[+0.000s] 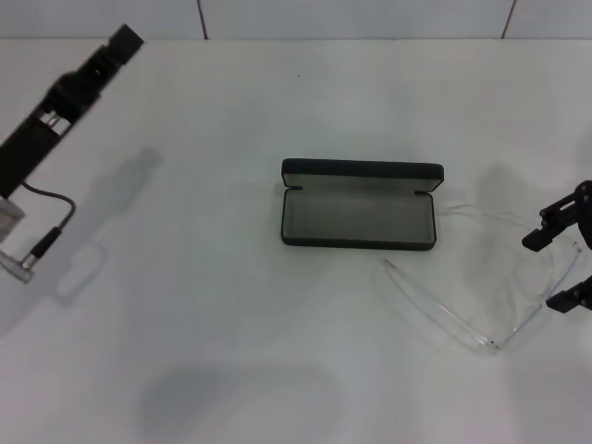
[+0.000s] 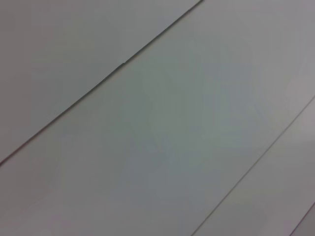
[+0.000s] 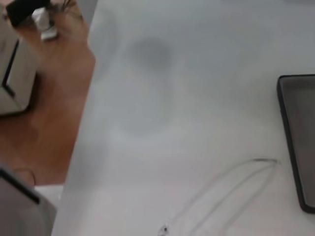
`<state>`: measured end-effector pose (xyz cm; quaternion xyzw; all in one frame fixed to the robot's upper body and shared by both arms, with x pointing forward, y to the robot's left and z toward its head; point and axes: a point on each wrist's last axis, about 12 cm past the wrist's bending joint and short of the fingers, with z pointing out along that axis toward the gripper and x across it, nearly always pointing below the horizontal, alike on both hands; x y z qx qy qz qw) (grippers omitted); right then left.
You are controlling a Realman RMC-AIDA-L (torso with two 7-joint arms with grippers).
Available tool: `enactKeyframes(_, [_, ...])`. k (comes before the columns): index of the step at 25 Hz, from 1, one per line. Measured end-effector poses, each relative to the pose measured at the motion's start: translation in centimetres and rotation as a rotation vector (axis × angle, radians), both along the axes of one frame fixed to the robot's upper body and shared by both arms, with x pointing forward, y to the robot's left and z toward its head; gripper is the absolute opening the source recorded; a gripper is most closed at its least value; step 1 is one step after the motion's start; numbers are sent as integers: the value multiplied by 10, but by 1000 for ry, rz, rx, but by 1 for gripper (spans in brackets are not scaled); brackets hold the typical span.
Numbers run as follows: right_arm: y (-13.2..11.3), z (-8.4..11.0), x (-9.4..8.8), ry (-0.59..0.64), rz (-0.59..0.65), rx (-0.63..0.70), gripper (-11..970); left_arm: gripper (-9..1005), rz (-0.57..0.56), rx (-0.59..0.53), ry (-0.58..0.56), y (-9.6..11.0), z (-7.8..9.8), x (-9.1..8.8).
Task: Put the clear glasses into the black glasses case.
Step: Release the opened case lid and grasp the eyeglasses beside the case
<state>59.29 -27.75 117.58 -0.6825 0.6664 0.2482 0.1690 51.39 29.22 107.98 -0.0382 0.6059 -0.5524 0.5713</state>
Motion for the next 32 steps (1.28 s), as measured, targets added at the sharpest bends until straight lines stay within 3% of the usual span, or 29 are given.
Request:
enactKeyframes(9, [35, -1, 14, 50, 180, -185, 780, 227, -8, 11, 10, -8, -7, 0])
enactKeyframes(21, [73, -17, 30, 1, 382, -391, 749, 227, 21, -22, 18, -7, -8, 1])
enactKeyframes(32, [90, -25, 32, -35, 456, -411, 750, 228, 22, -19, 6, -7, -8, 0])
